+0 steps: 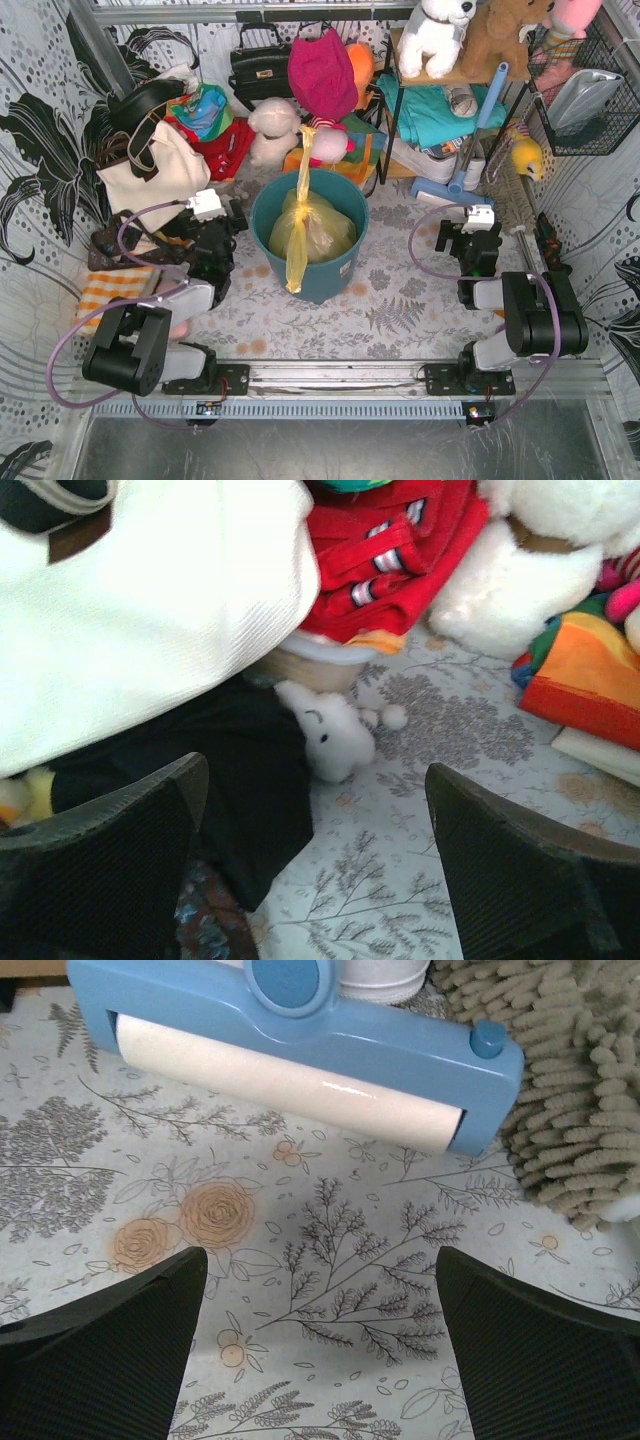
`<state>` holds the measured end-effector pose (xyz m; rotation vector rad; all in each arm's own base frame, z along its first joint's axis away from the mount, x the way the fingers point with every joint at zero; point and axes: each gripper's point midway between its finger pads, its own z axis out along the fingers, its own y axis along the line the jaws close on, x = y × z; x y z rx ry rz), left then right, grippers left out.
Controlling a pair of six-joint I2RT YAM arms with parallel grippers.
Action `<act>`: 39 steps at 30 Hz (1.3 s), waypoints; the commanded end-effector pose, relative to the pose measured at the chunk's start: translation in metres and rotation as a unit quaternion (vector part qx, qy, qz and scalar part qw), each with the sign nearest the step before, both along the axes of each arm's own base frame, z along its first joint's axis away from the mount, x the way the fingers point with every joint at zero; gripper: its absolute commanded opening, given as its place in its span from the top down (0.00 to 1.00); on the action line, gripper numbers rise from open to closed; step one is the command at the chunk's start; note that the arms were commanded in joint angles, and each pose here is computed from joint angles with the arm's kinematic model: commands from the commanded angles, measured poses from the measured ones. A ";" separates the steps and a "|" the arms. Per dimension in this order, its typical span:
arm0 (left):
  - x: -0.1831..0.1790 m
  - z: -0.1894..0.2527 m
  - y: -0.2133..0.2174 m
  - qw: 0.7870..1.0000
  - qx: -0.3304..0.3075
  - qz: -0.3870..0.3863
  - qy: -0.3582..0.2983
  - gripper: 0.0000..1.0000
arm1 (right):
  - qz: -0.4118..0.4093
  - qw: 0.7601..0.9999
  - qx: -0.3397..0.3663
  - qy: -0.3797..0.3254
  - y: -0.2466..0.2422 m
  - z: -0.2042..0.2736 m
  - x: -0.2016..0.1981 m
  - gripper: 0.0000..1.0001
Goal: Tie the trash bag
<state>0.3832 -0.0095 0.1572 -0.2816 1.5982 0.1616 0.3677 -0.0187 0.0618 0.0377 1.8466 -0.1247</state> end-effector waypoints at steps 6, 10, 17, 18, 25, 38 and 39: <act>-0.007 -0.029 0.000 0.998 -0.015 -0.059 0.011 0.02 | 0.031 0.998 0.009 -0.050 0.010 0.008 -0.002 0.03; -0.006 -0.040 -0.007 0.996 -0.008 -0.086 0.012 0.02 | 0.025 0.998 0.006 -0.050 0.007 0.008 -0.003 0.03; 0.002 -0.046 -0.007 0.993 -0.022 -0.108 0.028 0.02 | 0.032 0.998 0.007 -0.049 0.010 0.007 -0.002 0.03; 0.004 -0.047 -0.008 0.993 -0.024 -0.115 0.030 0.02 | 0.032 0.998 0.007 -0.049 0.010 0.007 -0.002 0.03; -0.012 -0.043 -0.009 0.989 -0.023 -0.144 -0.024 0.02 | 0.032 0.998 0.007 -0.050 0.010 0.008 -0.002 0.03; -0.010 -0.049 -0.001 0.992 -0.037 -0.118 -0.006 0.02 | 0.032 0.998 0.007 -0.049 0.010 0.007 -0.002 0.03; -0.010 -0.049 -0.001 0.992 -0.036 -0.119 -0.007 0.02 | 0.032 0.998 0.007 -0.050 0.010 0.008 -0.002 0.03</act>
